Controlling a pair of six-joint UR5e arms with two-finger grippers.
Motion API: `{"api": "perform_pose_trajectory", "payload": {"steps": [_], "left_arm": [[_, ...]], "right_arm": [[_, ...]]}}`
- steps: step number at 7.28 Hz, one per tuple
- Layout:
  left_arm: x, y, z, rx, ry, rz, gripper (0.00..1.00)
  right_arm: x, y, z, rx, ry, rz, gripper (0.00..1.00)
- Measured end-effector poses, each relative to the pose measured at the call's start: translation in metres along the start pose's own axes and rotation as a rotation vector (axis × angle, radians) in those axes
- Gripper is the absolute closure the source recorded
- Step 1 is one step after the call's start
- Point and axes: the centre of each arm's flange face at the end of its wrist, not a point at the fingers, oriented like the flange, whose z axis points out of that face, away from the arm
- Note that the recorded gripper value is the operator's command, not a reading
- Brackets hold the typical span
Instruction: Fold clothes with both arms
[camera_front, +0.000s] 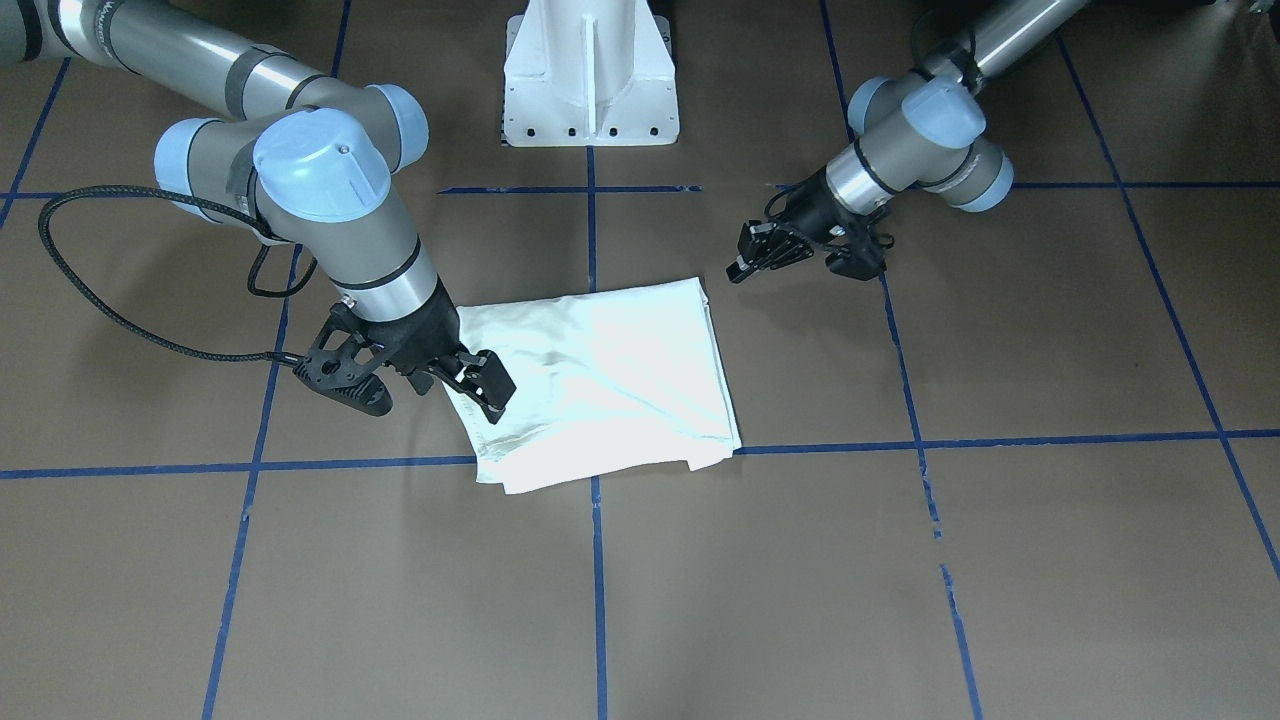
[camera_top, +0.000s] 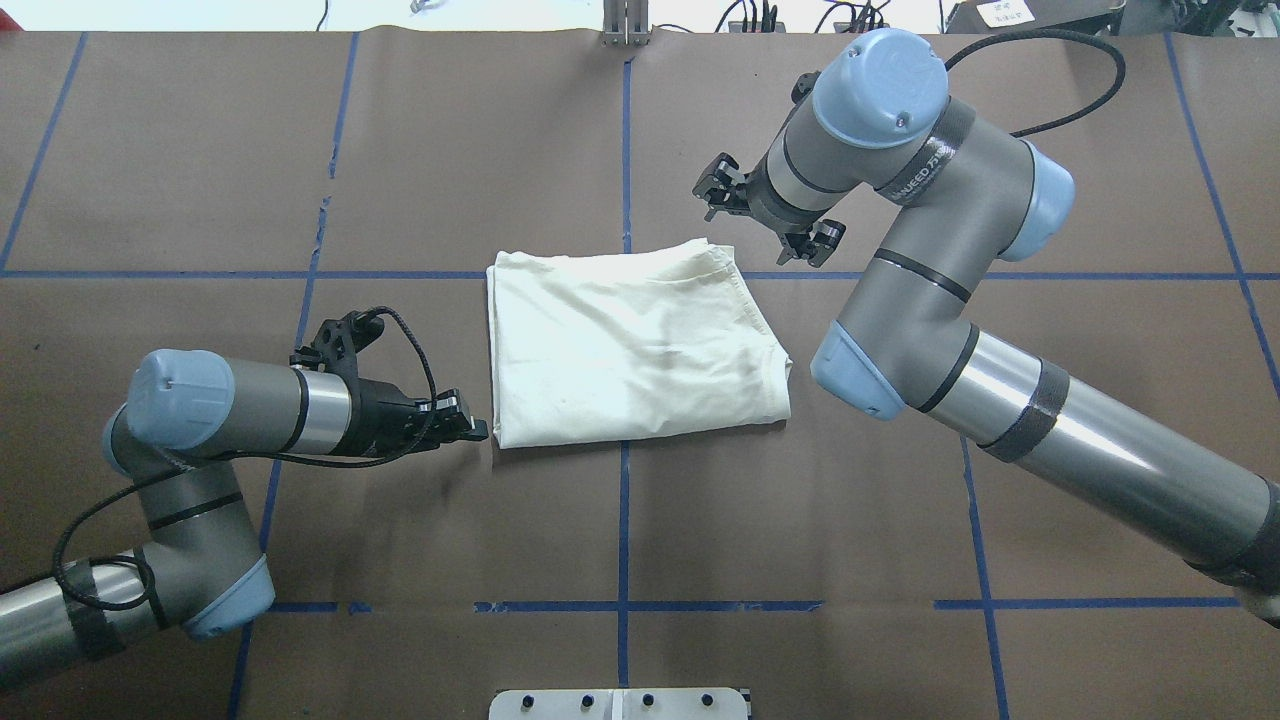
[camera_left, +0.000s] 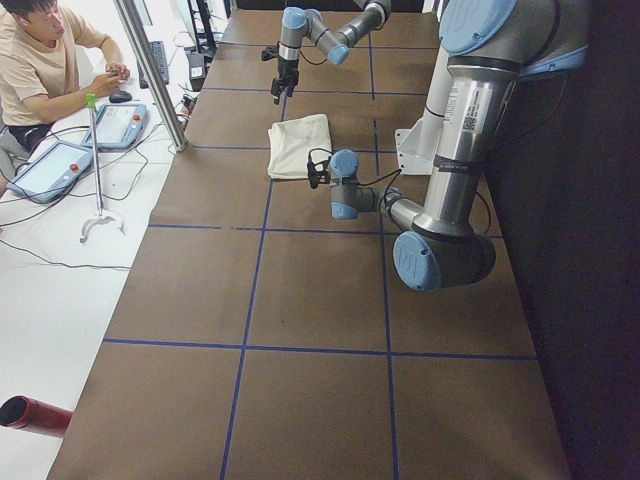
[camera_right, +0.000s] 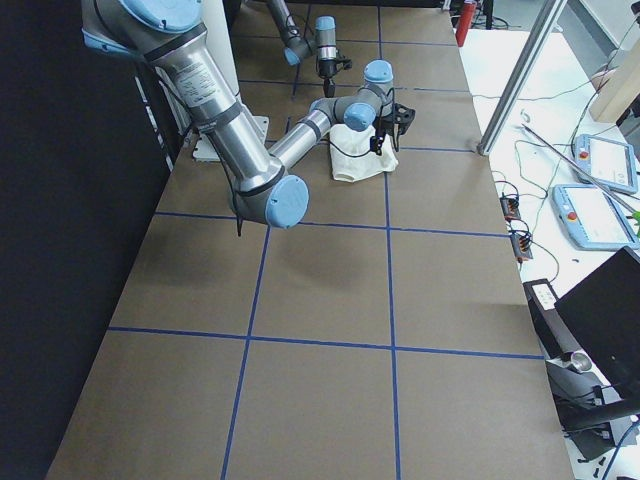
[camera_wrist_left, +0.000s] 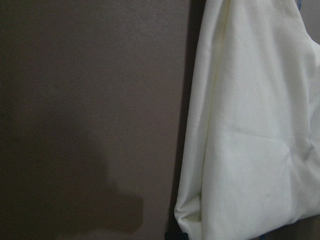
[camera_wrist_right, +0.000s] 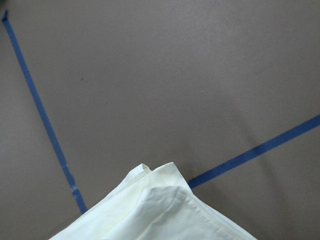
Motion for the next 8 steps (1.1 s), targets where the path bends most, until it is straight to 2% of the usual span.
{"api": "perform_pose_trajectory", "payload": {"steps": [2, 4, 6, 8], "left_arm": [[-0.024, -0.007, -0.062, 0.0, -0.017, 0.038, 1.0], [-0.08, -0.06, -0.161, 0.042, -0.094, 0.216, 1.0], [-0.146, -0.113, -0.268, 0.101, -0.203, 0.422, 1.0], [-0.187, -0.158, -0.354, 0.148, -0.366, 0.565, 1.0]], "right_arm": [[0.042, -0.019, -0.018, 0.01, 0.004, -0.055, 0.0], [0.123, -0.064, -0.042, 0.028, 0.047, -0.187, 0.0], [0.225, -0.132, -0.074, 0.031, 0.112, -0.334, 0.0], [0.334, -0.203, -0.13, 0.004, 0.134, -0.445, 0.0]]}}
